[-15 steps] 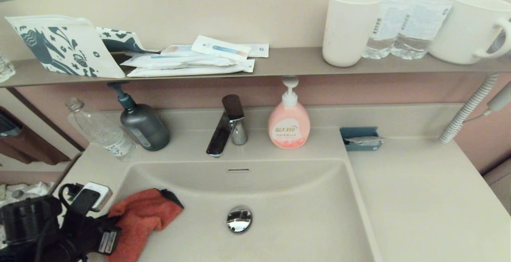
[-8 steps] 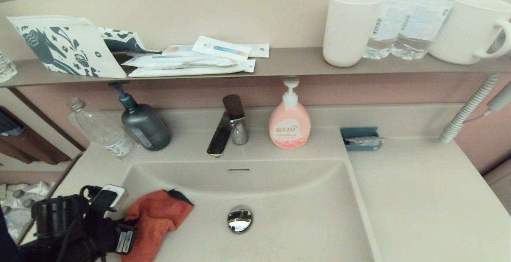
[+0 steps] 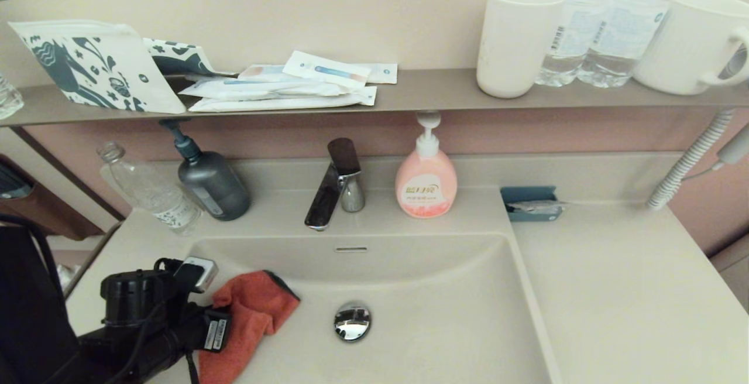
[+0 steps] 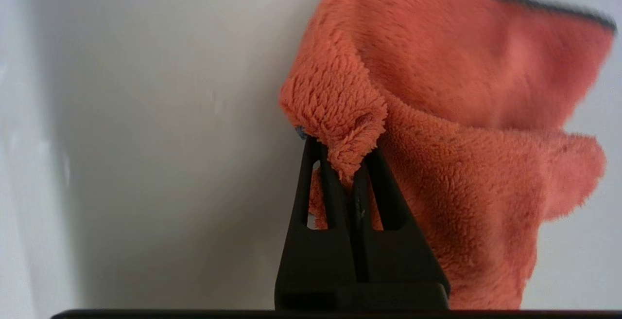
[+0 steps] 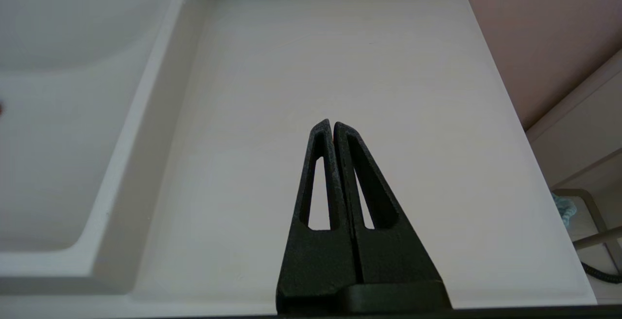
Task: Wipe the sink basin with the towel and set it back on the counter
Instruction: Wipe the sink
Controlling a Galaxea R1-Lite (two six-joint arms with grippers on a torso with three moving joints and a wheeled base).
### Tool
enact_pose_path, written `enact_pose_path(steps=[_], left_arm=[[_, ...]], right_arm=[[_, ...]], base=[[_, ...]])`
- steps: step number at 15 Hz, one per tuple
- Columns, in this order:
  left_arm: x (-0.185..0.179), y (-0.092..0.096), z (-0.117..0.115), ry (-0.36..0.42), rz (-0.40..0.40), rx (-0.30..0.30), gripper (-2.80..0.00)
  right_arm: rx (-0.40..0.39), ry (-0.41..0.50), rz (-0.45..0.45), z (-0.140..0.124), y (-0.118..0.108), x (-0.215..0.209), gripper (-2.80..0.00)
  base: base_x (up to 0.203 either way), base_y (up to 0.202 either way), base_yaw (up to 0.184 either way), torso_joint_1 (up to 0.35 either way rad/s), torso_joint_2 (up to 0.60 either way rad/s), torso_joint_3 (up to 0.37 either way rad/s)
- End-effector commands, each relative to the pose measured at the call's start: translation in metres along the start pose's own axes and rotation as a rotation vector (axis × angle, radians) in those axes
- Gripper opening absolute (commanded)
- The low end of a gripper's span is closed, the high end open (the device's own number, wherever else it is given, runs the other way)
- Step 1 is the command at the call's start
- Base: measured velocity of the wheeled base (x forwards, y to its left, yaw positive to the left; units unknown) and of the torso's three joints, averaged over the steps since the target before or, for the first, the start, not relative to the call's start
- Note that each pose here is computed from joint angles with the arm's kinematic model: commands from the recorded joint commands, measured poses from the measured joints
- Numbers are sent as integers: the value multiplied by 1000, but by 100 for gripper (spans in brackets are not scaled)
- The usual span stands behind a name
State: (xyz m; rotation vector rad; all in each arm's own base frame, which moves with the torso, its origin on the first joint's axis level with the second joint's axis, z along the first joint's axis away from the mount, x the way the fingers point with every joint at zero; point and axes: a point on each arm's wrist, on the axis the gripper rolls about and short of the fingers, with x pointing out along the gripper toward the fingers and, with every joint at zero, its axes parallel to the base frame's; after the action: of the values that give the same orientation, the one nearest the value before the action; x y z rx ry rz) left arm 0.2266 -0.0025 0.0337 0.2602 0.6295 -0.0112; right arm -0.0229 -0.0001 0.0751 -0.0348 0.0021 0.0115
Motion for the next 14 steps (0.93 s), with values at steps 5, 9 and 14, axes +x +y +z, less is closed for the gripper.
enact_pose_path(steps=[5,9,14], left_arm=[[10,5,27,-116,40,-26,-280],[-4,17,46,-209,107,27,-280],[-12,25,75,-328,183,-18,-280]], right_arm=[[0,1,1,0,0,0,-280],[0,1,1,0,0,0,-280],[0,1,1,0,0,0,-280]], base=[[0,0,0,0,0,0],[0,0,0,0,0,0],[0,0,0,0,0,0]])
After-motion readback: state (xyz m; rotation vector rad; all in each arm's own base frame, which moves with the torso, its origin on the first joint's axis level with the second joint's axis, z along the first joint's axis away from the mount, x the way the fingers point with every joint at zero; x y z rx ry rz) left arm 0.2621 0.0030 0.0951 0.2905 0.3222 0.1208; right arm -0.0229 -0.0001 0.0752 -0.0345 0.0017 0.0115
